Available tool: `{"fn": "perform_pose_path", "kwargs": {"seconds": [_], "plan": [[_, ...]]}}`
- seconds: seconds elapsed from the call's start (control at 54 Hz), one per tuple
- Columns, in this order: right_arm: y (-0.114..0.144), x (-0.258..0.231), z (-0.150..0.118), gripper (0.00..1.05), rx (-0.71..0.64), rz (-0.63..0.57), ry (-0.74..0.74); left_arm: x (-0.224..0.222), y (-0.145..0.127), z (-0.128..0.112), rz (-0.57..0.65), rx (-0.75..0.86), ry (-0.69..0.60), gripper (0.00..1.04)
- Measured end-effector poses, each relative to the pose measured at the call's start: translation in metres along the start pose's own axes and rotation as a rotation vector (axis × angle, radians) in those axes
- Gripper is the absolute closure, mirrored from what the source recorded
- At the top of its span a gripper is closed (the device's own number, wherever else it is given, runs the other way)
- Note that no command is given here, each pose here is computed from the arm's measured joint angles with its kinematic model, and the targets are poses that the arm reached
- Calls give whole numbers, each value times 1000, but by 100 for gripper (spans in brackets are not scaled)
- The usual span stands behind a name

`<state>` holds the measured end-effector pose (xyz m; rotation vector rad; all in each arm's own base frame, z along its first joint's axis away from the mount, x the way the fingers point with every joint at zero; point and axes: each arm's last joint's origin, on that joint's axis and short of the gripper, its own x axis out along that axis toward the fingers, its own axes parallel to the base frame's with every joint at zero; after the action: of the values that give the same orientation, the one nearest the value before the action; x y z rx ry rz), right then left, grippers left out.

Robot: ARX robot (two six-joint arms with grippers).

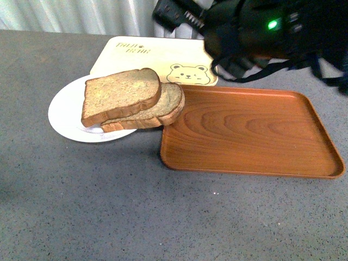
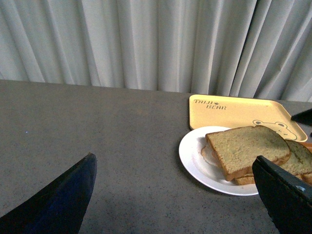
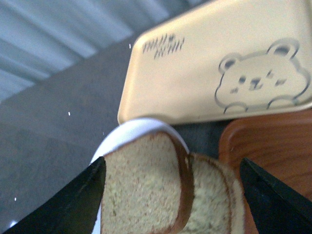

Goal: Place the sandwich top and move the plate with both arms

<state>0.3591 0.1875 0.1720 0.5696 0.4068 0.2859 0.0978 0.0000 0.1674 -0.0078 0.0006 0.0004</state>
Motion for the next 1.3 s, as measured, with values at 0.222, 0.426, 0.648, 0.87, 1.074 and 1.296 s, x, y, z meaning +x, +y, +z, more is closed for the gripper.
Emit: {"fn": "perform_pose_path", "kwargs": {"seconds": [0.222, 0.426, 0.648, 0.87, 1.074, 1.296], "plan": [[-47, -80, 31, 43, -379, -218, -424, 0, 0, 0, 0, 0, 0, 9], [-89, -150, 16, 88, -544, -284, -391, 0, 0, 0, 0, 0, 0, 9], [-109, -198, 2, 103, -561, -283, -408, 0, 0, 0, 0, 0, 0, 9], [-118, -226, -11, 103, -564, -283, -390, 0, 0, 0, 0, 0, 0, 9], [-126, -244, -13, 103, -561, -287, -388, 0, 0, 0, 0, 0, 0, 9], [-123, -256, -14, 103, -563, -283, -400, 0, 0, 0, 0, 0, 0, 9]]}}
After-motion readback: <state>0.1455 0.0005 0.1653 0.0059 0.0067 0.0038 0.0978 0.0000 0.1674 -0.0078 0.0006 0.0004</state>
